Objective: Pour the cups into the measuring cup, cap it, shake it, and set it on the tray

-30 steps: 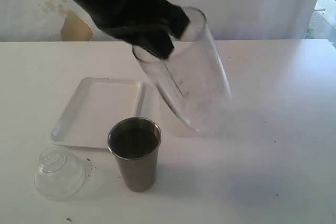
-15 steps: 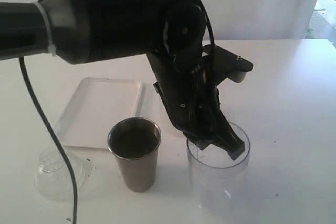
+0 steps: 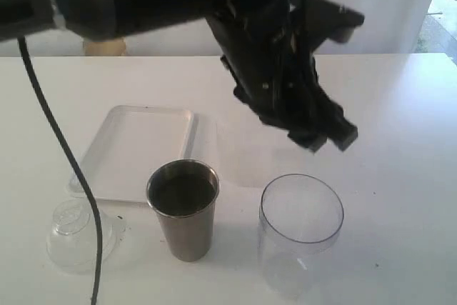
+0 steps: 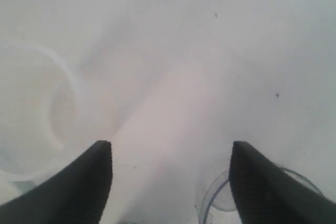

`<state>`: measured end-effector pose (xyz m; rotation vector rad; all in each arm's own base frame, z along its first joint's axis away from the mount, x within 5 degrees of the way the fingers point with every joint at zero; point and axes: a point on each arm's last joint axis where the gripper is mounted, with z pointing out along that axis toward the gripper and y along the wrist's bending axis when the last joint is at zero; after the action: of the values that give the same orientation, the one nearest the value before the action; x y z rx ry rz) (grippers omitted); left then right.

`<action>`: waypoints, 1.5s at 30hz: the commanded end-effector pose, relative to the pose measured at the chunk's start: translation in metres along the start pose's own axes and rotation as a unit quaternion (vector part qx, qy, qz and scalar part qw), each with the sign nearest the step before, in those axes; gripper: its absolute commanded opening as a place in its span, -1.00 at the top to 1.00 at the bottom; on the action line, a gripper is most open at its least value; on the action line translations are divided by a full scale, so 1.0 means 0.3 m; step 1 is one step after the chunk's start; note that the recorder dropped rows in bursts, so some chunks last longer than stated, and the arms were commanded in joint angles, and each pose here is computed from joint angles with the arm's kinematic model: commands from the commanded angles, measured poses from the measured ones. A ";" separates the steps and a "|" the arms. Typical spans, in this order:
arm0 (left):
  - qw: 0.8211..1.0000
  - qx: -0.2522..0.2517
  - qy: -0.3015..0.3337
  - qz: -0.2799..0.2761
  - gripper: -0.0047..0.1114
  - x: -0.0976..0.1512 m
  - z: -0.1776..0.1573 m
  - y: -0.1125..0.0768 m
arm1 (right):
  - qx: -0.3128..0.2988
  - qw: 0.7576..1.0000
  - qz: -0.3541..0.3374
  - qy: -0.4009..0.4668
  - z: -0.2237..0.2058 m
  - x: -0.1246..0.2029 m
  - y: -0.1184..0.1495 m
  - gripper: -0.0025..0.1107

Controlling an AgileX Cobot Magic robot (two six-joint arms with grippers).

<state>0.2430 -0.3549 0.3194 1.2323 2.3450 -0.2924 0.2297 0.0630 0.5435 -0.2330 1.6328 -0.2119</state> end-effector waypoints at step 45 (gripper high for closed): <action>0.855 -0.115 -0.481 -0.157 0.90 1.068 -0.658 0.124 | -0.182 0.872 -0.451 0.045 -0.093 0.747 0.218 0.96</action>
<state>0.0575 -0.0267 0.3322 0.3947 1.5949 -0.5648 0.1861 0.0653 0.3103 -1.2818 1.5702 -0.5988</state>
